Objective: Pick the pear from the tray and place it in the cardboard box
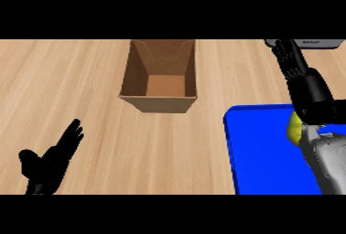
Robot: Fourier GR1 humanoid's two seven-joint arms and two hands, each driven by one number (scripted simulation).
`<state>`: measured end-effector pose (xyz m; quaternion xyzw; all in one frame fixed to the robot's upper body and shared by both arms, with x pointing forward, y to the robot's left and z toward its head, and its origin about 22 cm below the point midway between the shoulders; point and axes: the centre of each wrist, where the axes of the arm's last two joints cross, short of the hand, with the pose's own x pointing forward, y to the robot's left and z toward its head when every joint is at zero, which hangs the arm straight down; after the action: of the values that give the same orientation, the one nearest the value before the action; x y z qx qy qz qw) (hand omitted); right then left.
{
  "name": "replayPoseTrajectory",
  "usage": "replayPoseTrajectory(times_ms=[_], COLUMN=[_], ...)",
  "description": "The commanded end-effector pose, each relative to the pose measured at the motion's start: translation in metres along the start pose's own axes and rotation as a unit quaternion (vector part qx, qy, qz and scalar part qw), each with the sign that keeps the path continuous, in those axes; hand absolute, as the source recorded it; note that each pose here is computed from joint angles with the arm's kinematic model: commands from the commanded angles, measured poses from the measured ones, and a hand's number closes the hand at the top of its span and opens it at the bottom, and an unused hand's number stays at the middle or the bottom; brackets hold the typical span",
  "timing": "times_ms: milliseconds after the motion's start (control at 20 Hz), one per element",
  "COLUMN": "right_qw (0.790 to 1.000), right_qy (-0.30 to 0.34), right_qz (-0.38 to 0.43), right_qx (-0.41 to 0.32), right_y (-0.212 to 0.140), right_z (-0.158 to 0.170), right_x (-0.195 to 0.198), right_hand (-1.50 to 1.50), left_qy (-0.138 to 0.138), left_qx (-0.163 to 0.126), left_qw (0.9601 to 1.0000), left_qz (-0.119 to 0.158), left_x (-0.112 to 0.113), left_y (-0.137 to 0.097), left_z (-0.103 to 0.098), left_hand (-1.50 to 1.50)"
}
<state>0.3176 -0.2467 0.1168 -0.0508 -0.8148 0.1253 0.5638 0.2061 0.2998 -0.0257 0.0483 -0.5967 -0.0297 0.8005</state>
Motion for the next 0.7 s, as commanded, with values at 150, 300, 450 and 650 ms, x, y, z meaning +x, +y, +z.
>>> replayPoseTrajectory(times_ms=[150, 300, 450, 650], right_qw=[0.991, 0.96, 0.939, 0.945], right_qy=[-0.025, 0.137, 0.159, 0.105], right_qz=[-0.083, 0.224, 0.031, 0.011], right_qx=[-0.102, -0.093, -0.303, -0.31], right_y=[-0.064, -0.126, -0.102, -0.118], right_z=[-0.015, 0.026, 0.028, 0.053], right_x=[-0.012, -0.038, -0.082, -0.101], right_hand=[-1.5, -1.5, -1.5, -1.5], left_qy=[-0.08, -0.103, -0.094, -0.105], left_qx=[0.059, 0.069, 0.059, 0.072], left_qw=[0.9911, 0.9875, 0.9878, 0.9851], left_qz=[-0.088, -0.097, -0.109, -0.115], left_x=[0.034, 0.041, 0.042, 0.064], left_y=[0.024, 0.023, 0.005, -0.016], left_z=[-0.021, -0.02, -0.024, -0.023], left_hand=[0.0, 0.0, 0.0, 0.0])
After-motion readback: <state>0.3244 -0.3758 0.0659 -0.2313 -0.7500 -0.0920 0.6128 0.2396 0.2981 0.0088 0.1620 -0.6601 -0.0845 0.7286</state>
